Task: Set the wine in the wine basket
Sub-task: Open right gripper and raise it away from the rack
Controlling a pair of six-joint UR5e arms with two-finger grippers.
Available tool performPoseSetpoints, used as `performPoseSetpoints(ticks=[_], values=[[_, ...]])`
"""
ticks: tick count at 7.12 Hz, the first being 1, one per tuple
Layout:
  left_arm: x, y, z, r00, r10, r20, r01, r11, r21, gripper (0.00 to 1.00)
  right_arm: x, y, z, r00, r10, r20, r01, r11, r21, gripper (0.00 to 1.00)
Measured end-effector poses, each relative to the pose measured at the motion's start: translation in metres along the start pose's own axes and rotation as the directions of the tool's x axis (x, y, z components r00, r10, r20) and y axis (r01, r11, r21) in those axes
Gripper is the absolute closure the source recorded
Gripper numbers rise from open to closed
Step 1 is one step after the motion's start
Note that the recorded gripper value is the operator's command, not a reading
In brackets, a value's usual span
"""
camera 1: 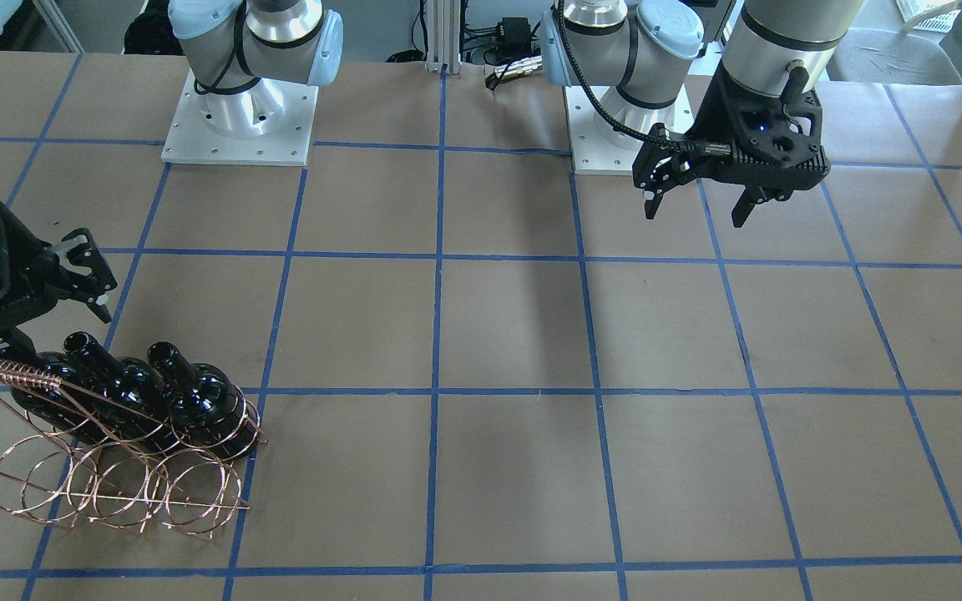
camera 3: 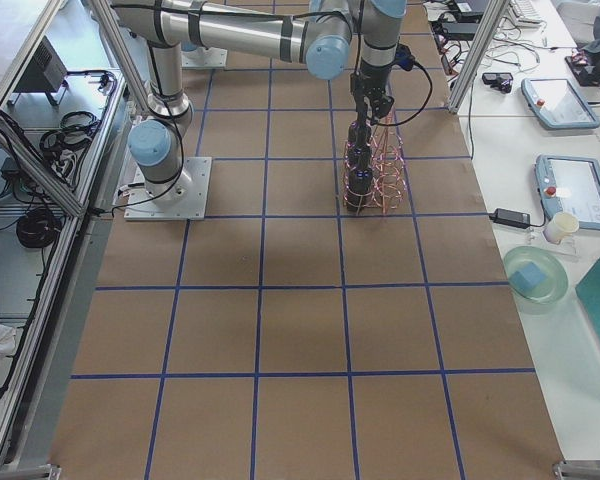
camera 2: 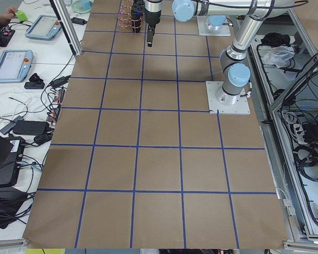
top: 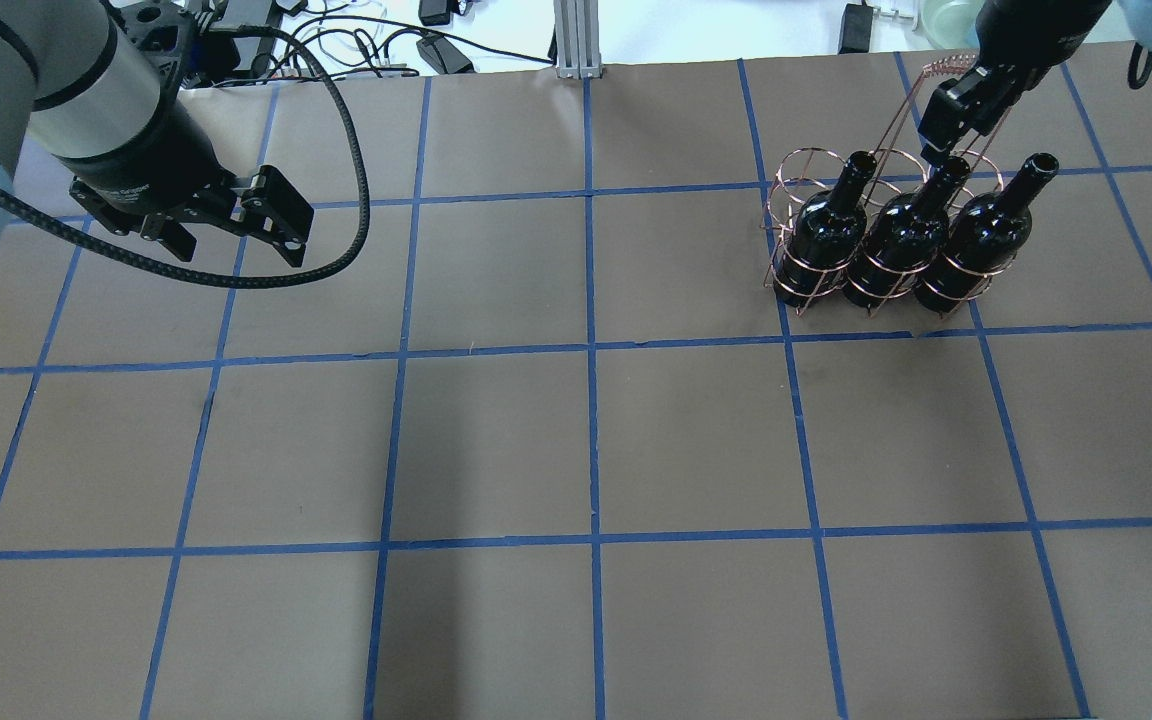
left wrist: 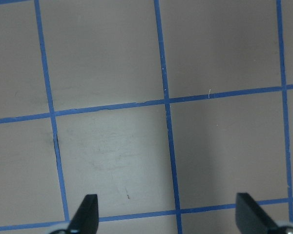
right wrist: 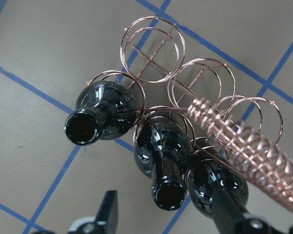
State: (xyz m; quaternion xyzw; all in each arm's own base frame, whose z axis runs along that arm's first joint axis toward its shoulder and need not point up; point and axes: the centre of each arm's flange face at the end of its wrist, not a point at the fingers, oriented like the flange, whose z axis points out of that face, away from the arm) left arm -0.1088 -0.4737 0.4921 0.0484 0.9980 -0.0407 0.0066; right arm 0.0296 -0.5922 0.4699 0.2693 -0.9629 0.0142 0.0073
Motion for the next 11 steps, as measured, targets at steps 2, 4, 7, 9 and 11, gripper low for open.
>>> performPoseSetpoints(ticks=[2,4,7,9,11], values=[[0.0,0.0,-0.001,1.0,0.0,0.0,0.0,1.0,0.002,0.0,-0.038,0.033,-0.048,0.985,0.171,0.019,-0.17,0.985,-0.024,0.09],[0.0,0.0,-0.002,1.0,0.0,0.0,0.0,1.0,0.006,0.0,-0.098,0.05,-0.086,0.946,0.324,0.027,-0.323,0.946,-0.027,0.11],[0.001,0.005,-0.01,1.0,-0.001,0.003,0.0,1.0,0.023,0.0,-0.19,0.037,-0.09,0.879,0.476,0.023,-0.474,0.878,-0.07,0.13],[0.001,0.006,-0.014,1.0,-0.001,0.003,0.001,1.0,0.03,0.0,-0.2,0.031,-0.08,0.869,0.495,0.016,-0.492,0.866,-0.092,0.13],[0.002,0.011,-0.026,1.0,0.0,0.004,0.0,0.999,0.053,0.0,-0.198,0.024,-0.074,0.87,0.494,0.016,-0.492,0.869,-0.056,0.12]])
